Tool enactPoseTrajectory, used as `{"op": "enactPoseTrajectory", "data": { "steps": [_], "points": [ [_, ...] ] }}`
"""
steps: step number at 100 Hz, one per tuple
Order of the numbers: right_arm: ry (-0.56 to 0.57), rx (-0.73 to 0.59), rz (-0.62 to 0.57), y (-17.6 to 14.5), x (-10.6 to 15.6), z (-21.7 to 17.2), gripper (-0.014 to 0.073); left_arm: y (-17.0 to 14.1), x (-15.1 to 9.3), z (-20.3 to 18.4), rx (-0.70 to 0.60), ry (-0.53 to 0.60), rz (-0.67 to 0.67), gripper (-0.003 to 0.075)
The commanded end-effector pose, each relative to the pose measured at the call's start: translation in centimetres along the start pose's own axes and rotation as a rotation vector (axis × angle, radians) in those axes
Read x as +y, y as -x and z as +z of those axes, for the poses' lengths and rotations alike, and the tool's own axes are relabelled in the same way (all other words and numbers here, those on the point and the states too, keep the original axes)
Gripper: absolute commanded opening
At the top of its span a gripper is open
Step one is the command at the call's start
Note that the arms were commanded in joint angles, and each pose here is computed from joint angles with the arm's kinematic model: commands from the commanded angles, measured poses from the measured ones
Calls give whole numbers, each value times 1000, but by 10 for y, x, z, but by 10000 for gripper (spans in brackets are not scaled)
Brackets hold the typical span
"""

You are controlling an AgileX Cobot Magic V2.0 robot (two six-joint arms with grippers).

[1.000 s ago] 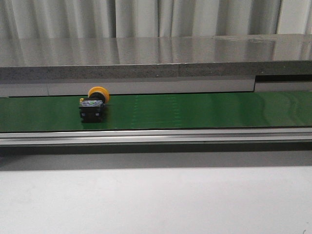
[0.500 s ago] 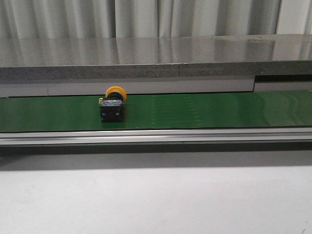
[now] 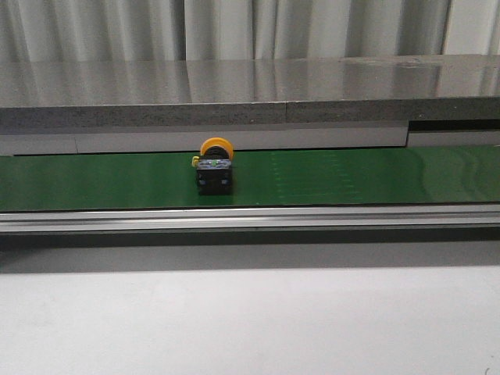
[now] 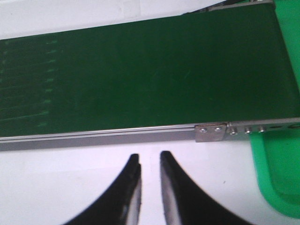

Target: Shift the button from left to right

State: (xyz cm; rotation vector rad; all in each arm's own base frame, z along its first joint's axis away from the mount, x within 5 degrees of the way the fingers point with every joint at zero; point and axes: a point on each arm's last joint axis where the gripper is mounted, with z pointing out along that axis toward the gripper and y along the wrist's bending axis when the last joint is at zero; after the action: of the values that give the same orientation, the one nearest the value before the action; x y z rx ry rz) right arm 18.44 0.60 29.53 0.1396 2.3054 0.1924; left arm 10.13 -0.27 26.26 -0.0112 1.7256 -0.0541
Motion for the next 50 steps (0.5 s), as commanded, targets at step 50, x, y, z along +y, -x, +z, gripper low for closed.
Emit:
{"op": "enactPoseTrajectory", "data": {
  "steps": [50],
  "points": [
    [95,-86,-21,26,21,1,592,16,2,-1,-95,21,-12,-20]
  ]
}}
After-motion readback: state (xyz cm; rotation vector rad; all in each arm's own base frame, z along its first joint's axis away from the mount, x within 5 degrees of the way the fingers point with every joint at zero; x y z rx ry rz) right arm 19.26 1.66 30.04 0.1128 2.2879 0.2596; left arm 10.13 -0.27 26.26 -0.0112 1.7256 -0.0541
